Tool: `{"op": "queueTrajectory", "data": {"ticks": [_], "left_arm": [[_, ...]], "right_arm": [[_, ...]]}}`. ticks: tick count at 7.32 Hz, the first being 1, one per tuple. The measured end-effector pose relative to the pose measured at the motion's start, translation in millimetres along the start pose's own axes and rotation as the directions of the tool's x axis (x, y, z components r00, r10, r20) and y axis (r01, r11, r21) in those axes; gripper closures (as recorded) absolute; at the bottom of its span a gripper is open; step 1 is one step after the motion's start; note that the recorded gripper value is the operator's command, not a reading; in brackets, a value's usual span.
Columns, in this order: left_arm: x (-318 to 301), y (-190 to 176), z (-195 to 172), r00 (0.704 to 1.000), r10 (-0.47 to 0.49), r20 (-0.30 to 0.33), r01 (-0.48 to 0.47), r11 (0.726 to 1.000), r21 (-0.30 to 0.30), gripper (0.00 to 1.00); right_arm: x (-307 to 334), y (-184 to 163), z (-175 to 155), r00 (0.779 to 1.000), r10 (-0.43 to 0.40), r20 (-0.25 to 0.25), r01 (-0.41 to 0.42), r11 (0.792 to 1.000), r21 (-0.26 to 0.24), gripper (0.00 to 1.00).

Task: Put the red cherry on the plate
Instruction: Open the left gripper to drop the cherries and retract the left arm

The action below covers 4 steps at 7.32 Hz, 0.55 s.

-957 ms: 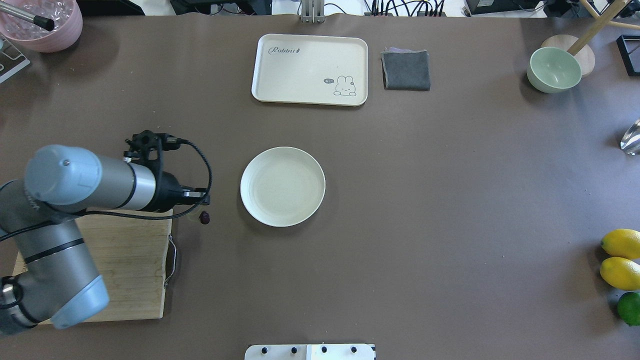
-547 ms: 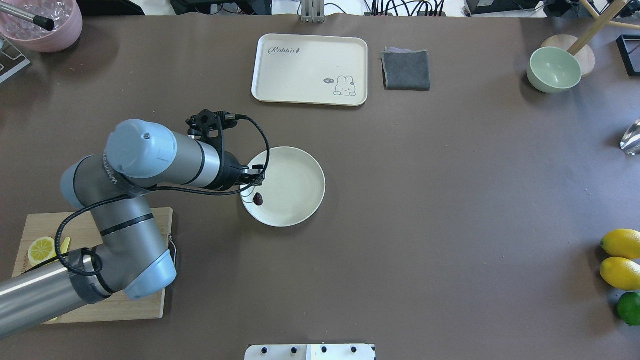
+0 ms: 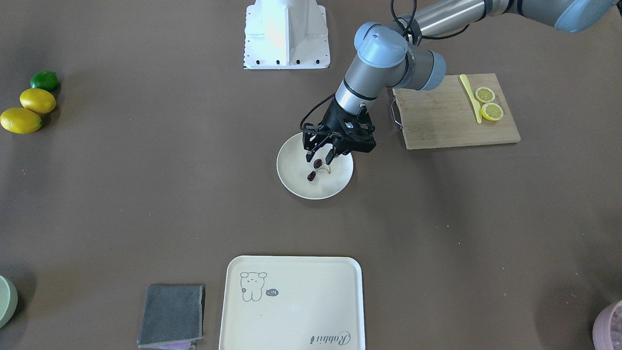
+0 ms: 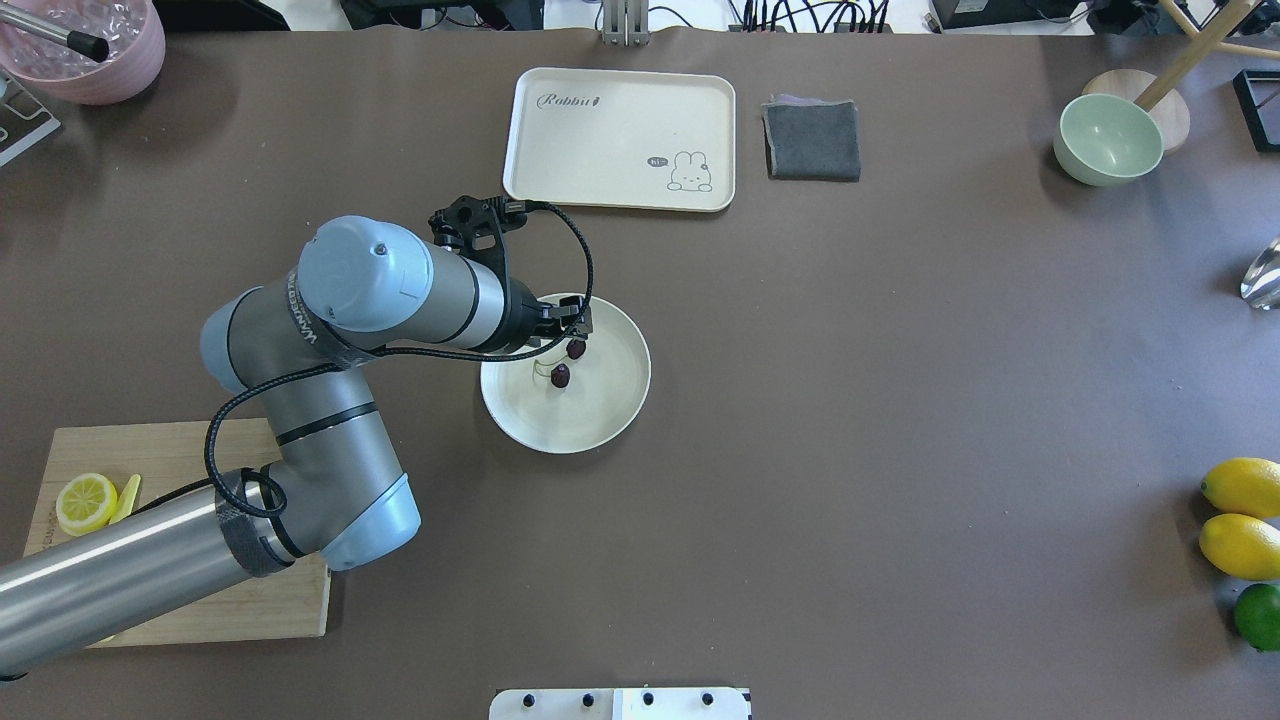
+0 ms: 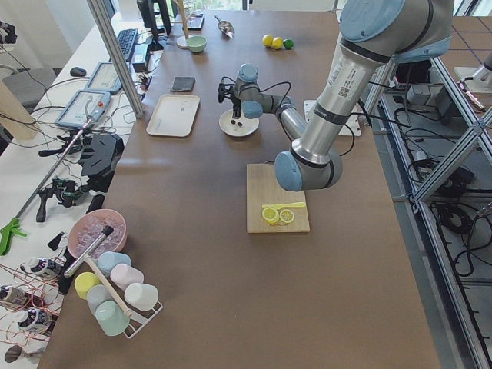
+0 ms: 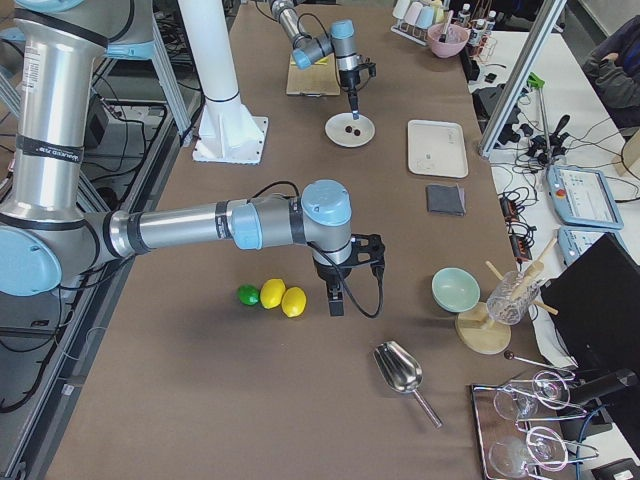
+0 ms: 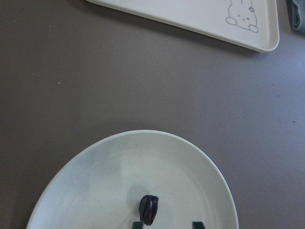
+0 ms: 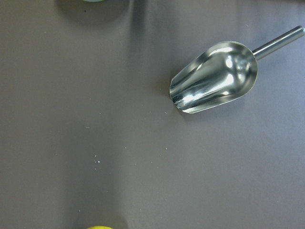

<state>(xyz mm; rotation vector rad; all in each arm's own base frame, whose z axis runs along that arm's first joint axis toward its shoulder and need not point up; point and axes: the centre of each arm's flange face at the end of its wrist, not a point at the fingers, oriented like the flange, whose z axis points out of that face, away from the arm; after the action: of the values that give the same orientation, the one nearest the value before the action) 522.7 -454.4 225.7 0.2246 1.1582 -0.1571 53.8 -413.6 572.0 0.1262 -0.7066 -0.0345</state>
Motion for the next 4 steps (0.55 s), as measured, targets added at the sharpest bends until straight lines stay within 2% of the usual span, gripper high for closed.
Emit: {"op": "queueTrajectory", "data": {"ticks": [2, 4], "left_arm": [[4, -11, -27, 1.000, -0.012, 0.015, 0.012, 1.000, 0.011, 0.02], [3, -42, -101, 0.993, -0.008, 0.120, 0.010, 1.000, -0.021, 0.02]], "right_arm": [[6, 5, 6, 1.000, 0.015, 0.001, -0.015, 1.000, -0.015, 0.00], [16, 8, 19, 0.999, 0.042, 0.004, -0.042, 0.998, -0.043, 0.00]]}}
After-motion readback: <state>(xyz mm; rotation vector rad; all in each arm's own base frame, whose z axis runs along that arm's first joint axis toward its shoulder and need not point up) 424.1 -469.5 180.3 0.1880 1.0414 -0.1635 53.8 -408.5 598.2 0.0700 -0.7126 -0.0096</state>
